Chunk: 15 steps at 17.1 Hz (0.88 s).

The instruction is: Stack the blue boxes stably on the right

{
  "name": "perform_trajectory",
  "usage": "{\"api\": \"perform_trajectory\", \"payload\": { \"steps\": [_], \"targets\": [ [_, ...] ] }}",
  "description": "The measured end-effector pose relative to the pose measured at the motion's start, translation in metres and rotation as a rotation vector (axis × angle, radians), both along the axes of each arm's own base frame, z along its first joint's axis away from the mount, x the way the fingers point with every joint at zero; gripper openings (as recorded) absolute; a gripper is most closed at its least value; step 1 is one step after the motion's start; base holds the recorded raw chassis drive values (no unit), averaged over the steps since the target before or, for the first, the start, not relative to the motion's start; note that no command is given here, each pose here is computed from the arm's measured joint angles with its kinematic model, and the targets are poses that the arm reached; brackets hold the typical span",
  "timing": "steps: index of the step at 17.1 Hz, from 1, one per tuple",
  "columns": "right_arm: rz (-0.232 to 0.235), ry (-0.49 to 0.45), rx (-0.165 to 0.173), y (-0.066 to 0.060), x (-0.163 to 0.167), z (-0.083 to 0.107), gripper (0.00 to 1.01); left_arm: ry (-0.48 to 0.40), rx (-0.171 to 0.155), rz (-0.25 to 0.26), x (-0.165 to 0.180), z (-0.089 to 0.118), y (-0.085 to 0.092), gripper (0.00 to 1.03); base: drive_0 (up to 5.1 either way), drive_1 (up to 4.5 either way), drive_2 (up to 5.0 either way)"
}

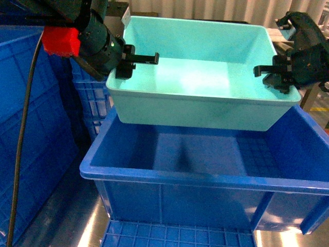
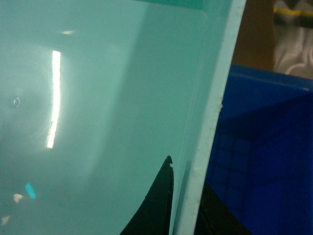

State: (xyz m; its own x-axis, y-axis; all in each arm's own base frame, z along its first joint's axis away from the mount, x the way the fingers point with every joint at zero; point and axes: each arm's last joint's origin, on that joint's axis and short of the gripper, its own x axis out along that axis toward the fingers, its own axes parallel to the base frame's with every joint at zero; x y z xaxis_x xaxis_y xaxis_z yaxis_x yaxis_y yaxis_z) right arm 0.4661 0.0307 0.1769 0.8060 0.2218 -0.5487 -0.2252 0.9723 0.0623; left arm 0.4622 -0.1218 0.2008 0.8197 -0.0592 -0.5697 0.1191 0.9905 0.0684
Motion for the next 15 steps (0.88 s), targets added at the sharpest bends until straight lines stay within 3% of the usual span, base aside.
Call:
{"api": "perform_trajectory", "payload": {
  "steps": [3,9,15],
  "targets": [
    [0.023,0.075,-0.037,0.01,0.011,-0.012,0.07,0.106,-0.014,0.042,0.004,-0.021,0.007,0.06,0.0,0.0,0.0],
    [0.041,0.107,-0.099,0.014,0.017,-0.024,0.06,0.176,-0.048,0.058,0.007,-0.039,0.006,0.06,0.0,0.0,0.0],
    [0.036,0.085,-0.099,0.017,0.018,-0.026,0.06,0.147,-0.011,0.056,0.009,-0.042,0.002,0.06,0.0,0.0,0.0]
  ]
}}
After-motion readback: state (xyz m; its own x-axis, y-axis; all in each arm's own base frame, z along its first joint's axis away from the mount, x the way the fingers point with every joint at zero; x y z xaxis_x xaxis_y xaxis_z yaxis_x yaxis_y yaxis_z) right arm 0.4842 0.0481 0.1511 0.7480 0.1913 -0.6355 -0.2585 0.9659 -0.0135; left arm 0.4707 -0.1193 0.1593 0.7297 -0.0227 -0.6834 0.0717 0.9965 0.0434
